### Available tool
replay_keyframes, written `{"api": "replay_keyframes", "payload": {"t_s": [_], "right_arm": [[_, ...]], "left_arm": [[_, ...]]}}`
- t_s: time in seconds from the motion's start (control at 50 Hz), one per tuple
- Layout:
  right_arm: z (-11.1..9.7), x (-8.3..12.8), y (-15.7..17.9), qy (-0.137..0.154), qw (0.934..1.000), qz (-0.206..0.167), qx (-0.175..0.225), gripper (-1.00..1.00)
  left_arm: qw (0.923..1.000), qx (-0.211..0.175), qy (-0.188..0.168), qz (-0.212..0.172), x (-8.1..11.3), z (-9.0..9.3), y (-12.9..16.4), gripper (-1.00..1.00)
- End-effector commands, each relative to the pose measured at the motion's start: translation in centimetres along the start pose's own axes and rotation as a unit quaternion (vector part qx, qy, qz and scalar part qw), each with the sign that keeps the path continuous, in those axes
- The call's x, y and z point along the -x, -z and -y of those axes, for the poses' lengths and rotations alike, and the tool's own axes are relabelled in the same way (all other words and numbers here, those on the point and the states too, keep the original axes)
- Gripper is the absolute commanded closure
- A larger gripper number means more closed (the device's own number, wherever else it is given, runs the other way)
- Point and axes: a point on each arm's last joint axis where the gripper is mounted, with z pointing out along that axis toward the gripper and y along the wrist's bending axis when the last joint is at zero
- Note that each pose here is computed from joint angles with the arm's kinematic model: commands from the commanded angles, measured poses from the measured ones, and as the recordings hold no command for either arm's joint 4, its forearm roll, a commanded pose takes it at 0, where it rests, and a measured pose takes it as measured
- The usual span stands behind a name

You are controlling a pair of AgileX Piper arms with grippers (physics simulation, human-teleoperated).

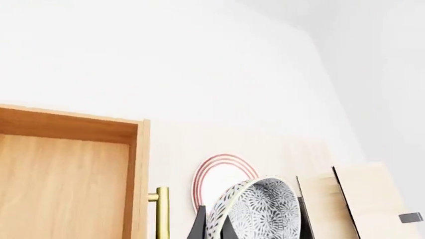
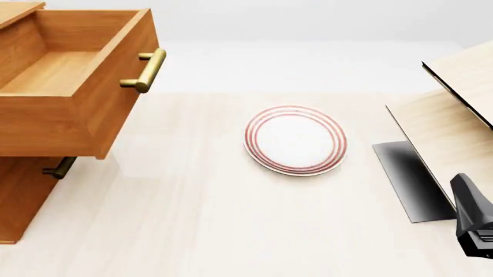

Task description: Open the top drawer of the cabinet and put the bowl in it.

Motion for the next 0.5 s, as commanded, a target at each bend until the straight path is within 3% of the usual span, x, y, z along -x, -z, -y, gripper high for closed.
{"api": "replay_keyframes", "payload": {"t_s": [0.02, 0.5], "right_arm": [[0.0, 0.0, 0.0, 0.0, 1.0, 0.001, 0.0, -1.0], [0.0, 0.0, 0.0, 0.0, 1.0, 0.001, 0.0, -1.0]], "left_arm": [[0.9993, 0.011, 0.024, 0.025, -0.5, -1.8, 2.8, 1.0], [0.9917, 0.046, 0.096, 0.072, -3.5, -6.2, 6.6, 1.0]]}}
